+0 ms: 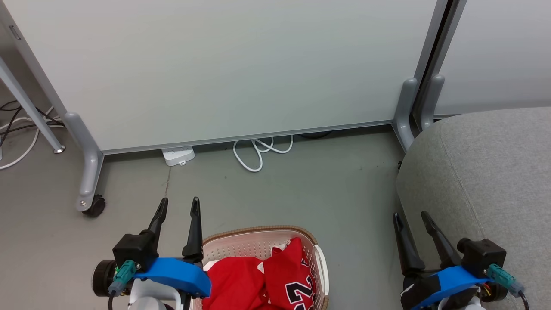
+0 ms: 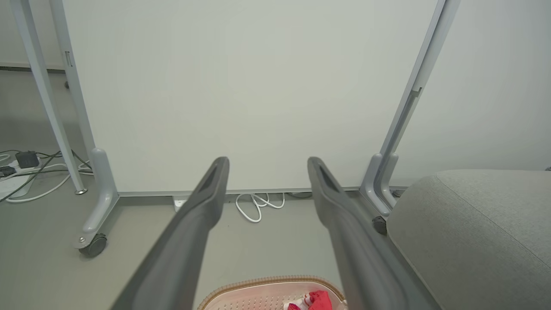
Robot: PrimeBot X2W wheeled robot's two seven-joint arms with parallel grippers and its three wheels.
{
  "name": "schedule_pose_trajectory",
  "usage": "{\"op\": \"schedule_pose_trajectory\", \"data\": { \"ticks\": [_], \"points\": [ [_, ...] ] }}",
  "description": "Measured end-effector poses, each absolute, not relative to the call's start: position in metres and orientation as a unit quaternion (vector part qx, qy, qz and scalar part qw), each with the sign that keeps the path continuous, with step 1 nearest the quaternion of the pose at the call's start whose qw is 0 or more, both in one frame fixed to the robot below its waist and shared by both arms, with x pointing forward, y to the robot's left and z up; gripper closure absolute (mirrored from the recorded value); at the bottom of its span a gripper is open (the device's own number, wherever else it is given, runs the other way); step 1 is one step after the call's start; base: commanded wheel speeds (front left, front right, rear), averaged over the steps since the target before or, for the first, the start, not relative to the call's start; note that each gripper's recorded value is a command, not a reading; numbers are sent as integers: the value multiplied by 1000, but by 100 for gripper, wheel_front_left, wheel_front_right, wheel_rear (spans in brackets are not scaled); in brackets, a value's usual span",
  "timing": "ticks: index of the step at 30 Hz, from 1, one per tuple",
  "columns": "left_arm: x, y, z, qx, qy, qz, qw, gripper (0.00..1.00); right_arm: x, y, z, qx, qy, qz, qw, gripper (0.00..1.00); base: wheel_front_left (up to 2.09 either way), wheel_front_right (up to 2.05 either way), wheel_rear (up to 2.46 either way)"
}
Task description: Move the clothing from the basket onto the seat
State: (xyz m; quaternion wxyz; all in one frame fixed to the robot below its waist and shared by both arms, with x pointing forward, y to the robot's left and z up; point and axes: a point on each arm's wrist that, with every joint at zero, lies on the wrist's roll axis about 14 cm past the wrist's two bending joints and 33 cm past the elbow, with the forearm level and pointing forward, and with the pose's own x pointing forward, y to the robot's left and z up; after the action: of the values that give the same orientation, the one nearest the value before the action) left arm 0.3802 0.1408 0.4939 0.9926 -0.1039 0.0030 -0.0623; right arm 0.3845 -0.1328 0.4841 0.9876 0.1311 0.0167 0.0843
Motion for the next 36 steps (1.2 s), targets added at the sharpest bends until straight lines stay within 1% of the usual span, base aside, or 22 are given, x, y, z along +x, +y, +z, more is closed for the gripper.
{"op": "schedule_pose_trajectory", "data": {
  "ticks": [24, 36],
  "points": [
    [378, 130, 489, -29, -3, -89, 996, 0, 383, -119, 481, 40, 9, 119, 992, 0, 0, 0, 0],
    [376, 129, 485, -22, 2, -92, 996, 0, 383, -118, 477, 34, 13, 121, 992, 0, 0, 0, 0]
  ]
}}
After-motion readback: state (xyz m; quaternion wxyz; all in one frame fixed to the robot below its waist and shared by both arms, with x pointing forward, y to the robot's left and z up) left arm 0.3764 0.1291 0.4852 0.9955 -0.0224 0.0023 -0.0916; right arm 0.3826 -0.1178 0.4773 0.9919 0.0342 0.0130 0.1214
